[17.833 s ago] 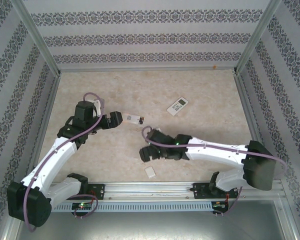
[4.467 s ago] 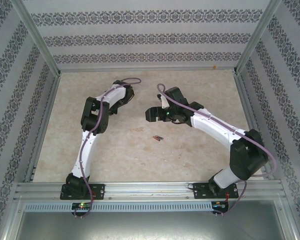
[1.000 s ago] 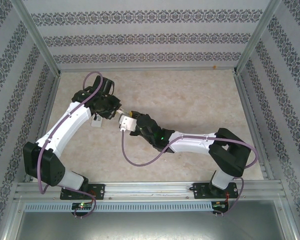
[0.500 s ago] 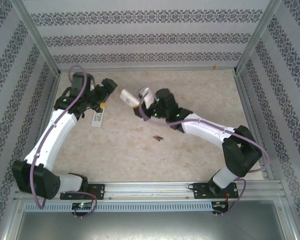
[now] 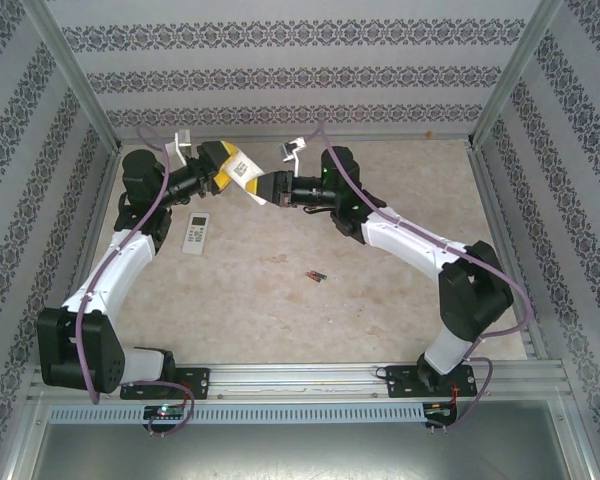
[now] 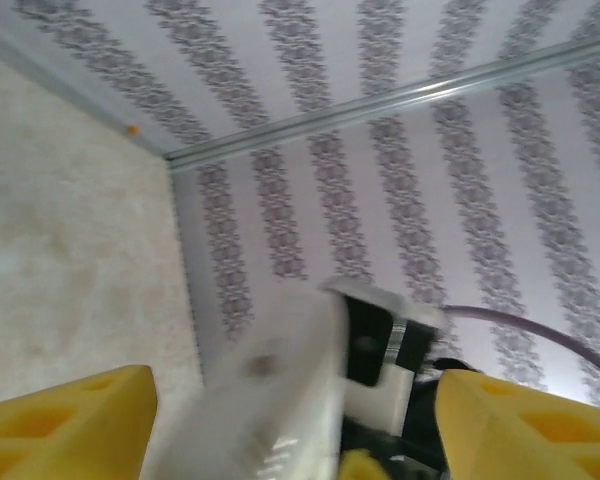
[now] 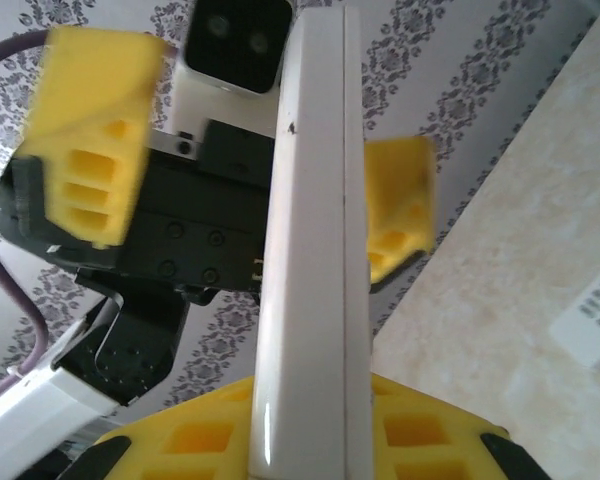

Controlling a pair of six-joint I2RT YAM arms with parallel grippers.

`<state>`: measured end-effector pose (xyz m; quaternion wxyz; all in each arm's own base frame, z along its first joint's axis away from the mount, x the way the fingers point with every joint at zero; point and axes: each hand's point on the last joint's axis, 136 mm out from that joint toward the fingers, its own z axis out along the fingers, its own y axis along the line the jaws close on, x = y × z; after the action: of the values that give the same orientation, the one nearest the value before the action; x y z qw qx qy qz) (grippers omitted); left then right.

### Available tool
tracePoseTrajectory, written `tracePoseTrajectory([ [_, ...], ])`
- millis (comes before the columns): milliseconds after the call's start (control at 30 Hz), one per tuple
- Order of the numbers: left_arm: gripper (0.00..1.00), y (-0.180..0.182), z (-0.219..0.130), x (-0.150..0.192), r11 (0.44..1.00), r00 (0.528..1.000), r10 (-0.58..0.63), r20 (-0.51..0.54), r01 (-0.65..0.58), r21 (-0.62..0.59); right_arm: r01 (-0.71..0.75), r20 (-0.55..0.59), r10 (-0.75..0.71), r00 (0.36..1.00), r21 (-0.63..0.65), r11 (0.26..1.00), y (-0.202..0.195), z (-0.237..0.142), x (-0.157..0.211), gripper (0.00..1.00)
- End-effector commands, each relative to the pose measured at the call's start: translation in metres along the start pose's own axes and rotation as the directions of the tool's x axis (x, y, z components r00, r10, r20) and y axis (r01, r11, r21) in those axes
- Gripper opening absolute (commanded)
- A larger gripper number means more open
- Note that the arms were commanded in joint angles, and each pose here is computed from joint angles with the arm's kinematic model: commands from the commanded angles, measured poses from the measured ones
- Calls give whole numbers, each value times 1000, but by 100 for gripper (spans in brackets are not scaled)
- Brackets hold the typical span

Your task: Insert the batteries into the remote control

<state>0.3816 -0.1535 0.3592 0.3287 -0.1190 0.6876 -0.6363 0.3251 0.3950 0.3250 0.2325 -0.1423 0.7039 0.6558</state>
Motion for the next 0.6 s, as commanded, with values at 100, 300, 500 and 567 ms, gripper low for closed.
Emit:
tracePoseTrajectory([
  [100,40,-56,-5,10,980,996,85,-29,-78,184,-29,17,31,999,-110,993,35,22,-12,18],
  [300,11,-42,-9,8,986,993,112,31,-115,117,-99,33,102,994,-73,992,23,14,-11,46],
  [500,1,-25,-18,3,981,975,191,117,-193,4,-121,176,108,978,64,991,0,-15,-4,37],
  [567,0,-31,-20,3,978,971,201,129,-205,24,-113,160,97,982,91,989,-3,-12,3,32],
])
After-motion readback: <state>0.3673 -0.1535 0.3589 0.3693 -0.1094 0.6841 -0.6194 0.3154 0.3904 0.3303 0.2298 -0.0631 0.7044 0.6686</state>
